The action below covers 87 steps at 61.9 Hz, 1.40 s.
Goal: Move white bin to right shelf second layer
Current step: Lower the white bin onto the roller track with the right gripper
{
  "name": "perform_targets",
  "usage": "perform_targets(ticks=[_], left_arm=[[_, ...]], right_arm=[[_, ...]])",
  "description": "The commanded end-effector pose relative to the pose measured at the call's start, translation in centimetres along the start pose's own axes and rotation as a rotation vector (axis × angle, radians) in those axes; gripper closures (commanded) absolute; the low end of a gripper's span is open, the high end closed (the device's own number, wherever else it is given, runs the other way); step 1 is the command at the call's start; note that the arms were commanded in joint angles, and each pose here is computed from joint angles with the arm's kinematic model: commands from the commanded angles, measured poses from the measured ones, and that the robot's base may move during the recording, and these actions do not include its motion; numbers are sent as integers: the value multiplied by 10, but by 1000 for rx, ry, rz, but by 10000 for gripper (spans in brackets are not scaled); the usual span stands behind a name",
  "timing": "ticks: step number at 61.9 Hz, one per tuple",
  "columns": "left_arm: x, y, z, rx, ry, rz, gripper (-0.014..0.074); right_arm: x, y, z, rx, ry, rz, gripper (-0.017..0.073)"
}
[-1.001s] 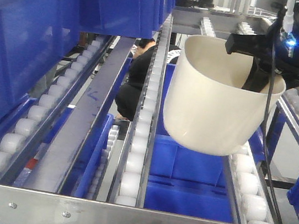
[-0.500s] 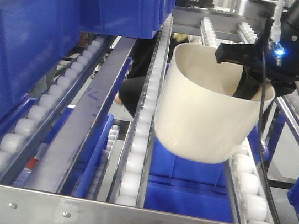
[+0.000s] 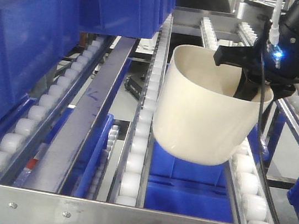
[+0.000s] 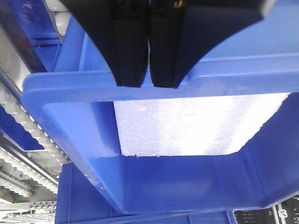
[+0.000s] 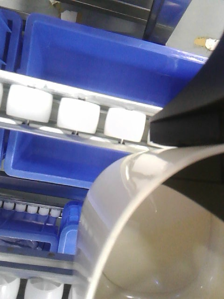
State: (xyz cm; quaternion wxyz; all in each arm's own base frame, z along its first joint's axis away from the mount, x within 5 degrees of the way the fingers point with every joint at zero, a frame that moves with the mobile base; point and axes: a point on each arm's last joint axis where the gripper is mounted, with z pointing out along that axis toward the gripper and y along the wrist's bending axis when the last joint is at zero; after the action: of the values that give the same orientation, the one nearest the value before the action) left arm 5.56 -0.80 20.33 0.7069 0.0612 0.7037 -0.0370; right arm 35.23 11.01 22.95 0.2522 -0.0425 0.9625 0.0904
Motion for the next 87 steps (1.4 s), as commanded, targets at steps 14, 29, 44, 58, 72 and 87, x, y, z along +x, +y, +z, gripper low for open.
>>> perform_targets(ticks=[14, 29, 44, 58, 72, 87], left_arm=[[4, 0, 0, -5, -62, -9, 509], [4, 0, 0, -5, -62, -9, 509], [4, 0, 0, -5, -62, -9, 509], [4, 0, 0, -5, -62, -9, 509], [4, 0, 0, -5, -62, -9, 509], [4, 0, 0, -5, -62, -9, 509]], right_arm=[[-16, 3, -23, -10, -119, -26, 502], [-18, 3, -25, -13, -135, -27, 502], [-19, 1, -26, -3, -148, -36, 502], [-20, -3, -26, 9, -155, -41, 502], [-22, -3, -27, 10, -157, -42, 502], [-28, -1, -34, 9, -177, -48, 502]])
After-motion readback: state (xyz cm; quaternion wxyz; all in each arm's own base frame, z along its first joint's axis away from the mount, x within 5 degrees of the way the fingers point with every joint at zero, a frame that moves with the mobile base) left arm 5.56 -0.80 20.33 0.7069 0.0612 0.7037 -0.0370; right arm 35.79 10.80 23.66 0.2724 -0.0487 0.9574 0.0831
